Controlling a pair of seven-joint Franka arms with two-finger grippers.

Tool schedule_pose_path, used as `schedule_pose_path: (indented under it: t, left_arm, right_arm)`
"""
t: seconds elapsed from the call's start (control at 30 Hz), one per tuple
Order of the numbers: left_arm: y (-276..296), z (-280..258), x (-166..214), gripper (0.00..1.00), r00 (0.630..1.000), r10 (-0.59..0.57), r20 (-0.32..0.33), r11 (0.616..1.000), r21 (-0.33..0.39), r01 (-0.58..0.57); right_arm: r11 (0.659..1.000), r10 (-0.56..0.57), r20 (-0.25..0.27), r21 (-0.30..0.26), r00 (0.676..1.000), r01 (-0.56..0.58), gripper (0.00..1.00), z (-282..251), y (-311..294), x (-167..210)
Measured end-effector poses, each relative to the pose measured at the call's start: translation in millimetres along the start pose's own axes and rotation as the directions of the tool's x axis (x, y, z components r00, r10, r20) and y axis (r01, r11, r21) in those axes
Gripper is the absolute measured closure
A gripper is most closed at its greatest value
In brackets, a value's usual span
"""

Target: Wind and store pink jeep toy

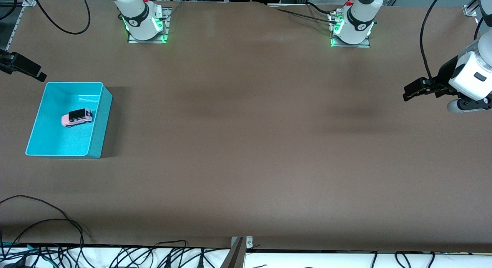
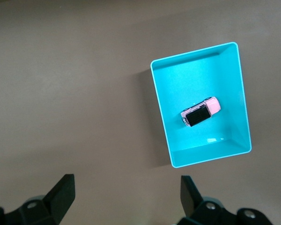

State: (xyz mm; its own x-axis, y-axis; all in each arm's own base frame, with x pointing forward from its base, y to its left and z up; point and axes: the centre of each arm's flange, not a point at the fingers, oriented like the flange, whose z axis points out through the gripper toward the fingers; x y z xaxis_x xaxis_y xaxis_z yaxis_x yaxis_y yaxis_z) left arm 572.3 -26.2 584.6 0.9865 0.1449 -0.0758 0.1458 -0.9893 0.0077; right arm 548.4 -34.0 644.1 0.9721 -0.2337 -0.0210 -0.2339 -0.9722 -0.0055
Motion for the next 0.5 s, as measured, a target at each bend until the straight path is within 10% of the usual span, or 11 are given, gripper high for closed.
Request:
schedule_pose_path:
  t: [0.5]
  left_arm:
    - [0.1, 0.0, 0.0, 0.0, 1.0, 0.0, 0.0, 1.0, 0.0, 0.0]
  right_arm:
    - [1.0, -0.022, 0.001, 0.0, 1.0, 0.022, 0.0, 0.3, 6.2, 1.1]
